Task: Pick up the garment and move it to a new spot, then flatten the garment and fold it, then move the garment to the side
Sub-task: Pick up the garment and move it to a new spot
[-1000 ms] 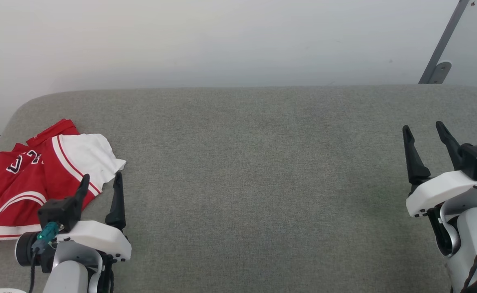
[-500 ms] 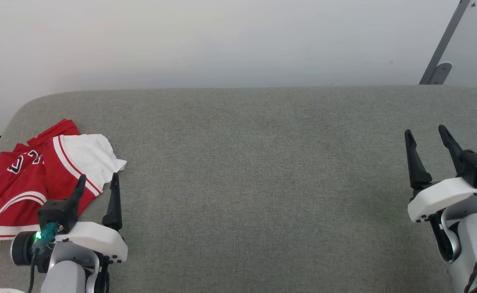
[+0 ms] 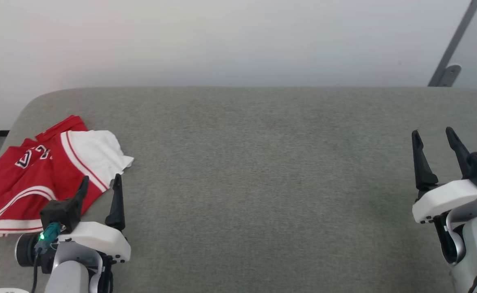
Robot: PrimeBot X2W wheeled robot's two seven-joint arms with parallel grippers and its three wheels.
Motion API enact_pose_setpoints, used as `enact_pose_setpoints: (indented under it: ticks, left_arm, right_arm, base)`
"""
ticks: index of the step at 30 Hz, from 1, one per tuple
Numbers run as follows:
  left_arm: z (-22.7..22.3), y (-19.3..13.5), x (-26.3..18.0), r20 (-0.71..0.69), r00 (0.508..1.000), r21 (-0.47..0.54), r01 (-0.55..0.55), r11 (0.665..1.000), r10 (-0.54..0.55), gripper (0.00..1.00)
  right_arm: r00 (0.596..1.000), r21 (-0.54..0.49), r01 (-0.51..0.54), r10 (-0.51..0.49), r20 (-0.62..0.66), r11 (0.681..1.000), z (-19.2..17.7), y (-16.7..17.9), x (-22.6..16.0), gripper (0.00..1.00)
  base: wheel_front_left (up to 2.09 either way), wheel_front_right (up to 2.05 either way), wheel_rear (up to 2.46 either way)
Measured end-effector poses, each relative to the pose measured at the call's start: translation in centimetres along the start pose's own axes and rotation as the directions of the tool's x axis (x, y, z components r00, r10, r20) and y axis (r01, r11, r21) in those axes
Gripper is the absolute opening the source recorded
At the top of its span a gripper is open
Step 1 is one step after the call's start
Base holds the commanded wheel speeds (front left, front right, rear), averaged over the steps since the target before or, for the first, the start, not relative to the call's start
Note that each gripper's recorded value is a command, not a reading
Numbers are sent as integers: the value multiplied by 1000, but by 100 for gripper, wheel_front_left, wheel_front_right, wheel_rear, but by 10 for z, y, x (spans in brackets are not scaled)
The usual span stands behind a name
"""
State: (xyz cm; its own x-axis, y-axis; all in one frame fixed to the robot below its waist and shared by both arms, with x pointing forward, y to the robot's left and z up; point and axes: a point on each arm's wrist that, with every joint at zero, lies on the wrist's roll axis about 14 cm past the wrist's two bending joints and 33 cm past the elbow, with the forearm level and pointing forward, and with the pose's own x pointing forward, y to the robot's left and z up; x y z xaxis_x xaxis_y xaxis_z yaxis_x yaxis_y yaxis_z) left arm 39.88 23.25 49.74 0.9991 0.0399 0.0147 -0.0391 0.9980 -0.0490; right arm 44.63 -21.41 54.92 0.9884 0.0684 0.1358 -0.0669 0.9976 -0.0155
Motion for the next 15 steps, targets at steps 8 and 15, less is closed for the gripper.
enact_pose_setpoints:
  ticks: [8,15]
  left_arm:
    - [2,34,-26,9,993,-4,-116,993,116,100]
    - [-1,74,-63,3,966,0,-257,966,257,100]
  right_arm:
    - [994,32,-109,109,-18,994,-11,46,15,100]
    - [967,69,-252,254,-19,965,-17,109,32,100]
  base:
    - [0,0,0]
    - [0,0,0]
